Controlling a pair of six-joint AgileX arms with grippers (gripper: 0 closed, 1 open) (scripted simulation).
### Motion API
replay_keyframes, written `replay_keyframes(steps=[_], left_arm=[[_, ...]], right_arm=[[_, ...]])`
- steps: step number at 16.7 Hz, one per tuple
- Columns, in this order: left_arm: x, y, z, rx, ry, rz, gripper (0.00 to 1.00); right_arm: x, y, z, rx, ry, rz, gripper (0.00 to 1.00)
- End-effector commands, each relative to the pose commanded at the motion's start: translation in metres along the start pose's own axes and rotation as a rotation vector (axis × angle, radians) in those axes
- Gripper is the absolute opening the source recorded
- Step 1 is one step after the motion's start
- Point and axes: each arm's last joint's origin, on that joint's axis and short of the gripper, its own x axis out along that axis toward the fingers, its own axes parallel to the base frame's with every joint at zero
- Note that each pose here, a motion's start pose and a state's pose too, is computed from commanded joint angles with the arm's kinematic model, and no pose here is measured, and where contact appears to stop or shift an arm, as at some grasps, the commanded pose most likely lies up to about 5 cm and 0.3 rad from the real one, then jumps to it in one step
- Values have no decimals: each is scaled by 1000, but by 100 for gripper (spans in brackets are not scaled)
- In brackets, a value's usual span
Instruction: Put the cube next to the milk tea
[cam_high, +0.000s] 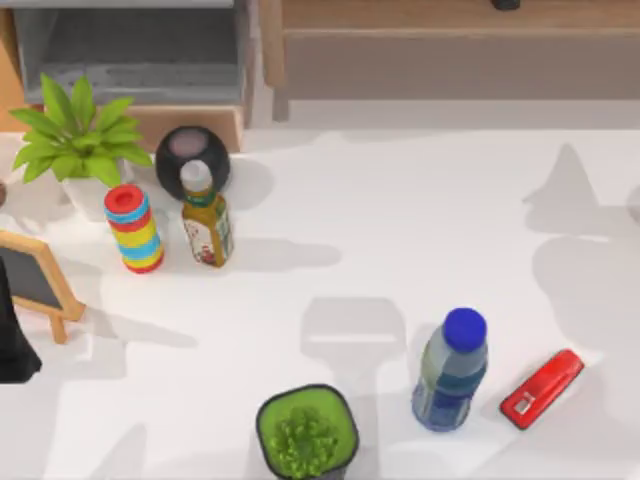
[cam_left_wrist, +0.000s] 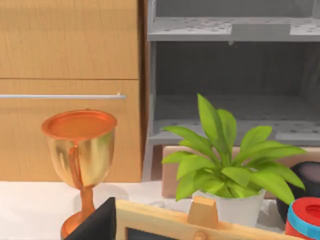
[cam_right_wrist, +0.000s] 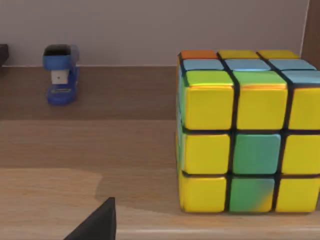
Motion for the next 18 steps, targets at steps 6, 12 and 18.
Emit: replay_keyframes(steps=[6, 12, 18], left_arm=[[0, 0, 0, 0, 0, 0, 100], [0, 0, 0, 0, 0, 0, 100], [0, 0, 0, 0, 0, 0, 100]], right_arm=[[2, 0, -4, 1, 3, 3, 100], [34, 9, 25, 0, -2, 0, 100], [58, 3, 16, 1, -1, 0, 100]])
